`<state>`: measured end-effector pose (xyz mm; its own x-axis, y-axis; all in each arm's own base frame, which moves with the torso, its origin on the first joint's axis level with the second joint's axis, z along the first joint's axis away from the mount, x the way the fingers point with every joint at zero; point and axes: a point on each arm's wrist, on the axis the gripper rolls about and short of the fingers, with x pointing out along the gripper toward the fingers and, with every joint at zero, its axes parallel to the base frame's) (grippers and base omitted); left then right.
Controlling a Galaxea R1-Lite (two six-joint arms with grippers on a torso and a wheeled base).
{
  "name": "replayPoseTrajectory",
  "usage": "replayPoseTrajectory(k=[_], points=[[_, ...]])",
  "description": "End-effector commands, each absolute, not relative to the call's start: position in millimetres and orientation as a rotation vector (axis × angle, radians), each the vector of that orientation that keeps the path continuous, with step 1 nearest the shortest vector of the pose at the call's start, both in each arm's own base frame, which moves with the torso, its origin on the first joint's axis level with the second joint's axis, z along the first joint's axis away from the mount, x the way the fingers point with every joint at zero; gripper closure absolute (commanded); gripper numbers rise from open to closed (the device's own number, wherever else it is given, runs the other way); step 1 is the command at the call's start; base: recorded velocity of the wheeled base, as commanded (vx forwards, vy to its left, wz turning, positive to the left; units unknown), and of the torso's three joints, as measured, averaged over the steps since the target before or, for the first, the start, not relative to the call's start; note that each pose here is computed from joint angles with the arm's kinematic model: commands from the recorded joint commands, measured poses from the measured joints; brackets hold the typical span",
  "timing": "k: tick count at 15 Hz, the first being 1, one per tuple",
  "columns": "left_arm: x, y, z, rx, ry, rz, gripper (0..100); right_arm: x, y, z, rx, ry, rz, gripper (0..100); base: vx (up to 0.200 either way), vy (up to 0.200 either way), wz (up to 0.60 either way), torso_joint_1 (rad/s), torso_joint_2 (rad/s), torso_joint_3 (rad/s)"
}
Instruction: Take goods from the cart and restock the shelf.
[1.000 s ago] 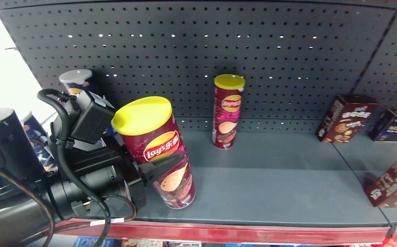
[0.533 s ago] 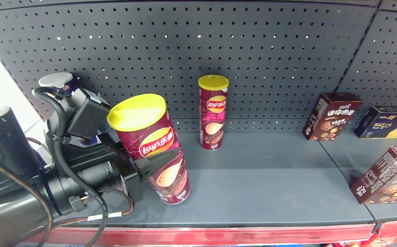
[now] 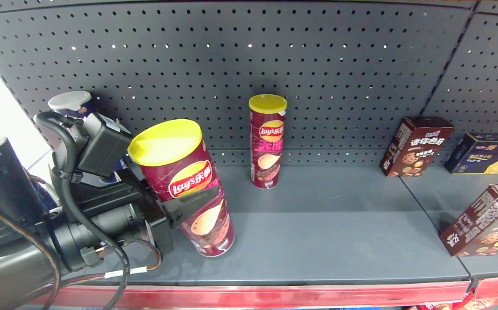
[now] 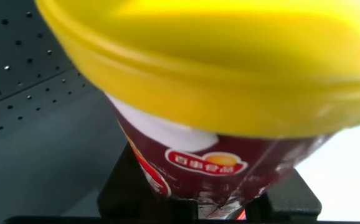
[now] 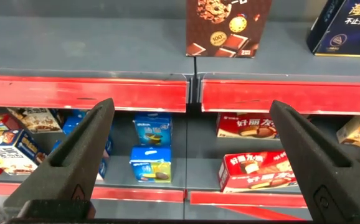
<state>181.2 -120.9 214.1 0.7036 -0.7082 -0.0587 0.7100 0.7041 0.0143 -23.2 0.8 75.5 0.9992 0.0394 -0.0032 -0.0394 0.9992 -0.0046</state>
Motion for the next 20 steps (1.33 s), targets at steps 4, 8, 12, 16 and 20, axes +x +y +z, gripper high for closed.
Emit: replayPoseTrajectory(k=[4,8,12,16,20], points=[[194,-116,215,0.036,0.047,-0.755,100,-14,3,157,-0.054,-0.006,0.149,0,0.000,0.000,0.00,0.000,0.00,0.000],[198,-118,216,0.033,0.038,-0.754,100,-12,3,180,-0.052,-0.035,0.248,0,0.000,0.000,0.00,0.000,0.00,0.000],[199,-116,213,0.035,0.047,-0.742,100,26,10,229,-0.046,0.038,0.403,0,0.000,0.000,0.00,0.000,0.00,0.000],[201,-112,213,0.035,0.049,-0.722,100,77,31,257,-0.065,0.067,0.568,0,0.000,0.000,0.00,0.000,0.00,0.000],[201,-110,212,0.034,0.051,-0.715,100,119,56,251,-0.118,0.064,0.734,0,0.000,0.000,0.00,0.000,0.00,0.000]])
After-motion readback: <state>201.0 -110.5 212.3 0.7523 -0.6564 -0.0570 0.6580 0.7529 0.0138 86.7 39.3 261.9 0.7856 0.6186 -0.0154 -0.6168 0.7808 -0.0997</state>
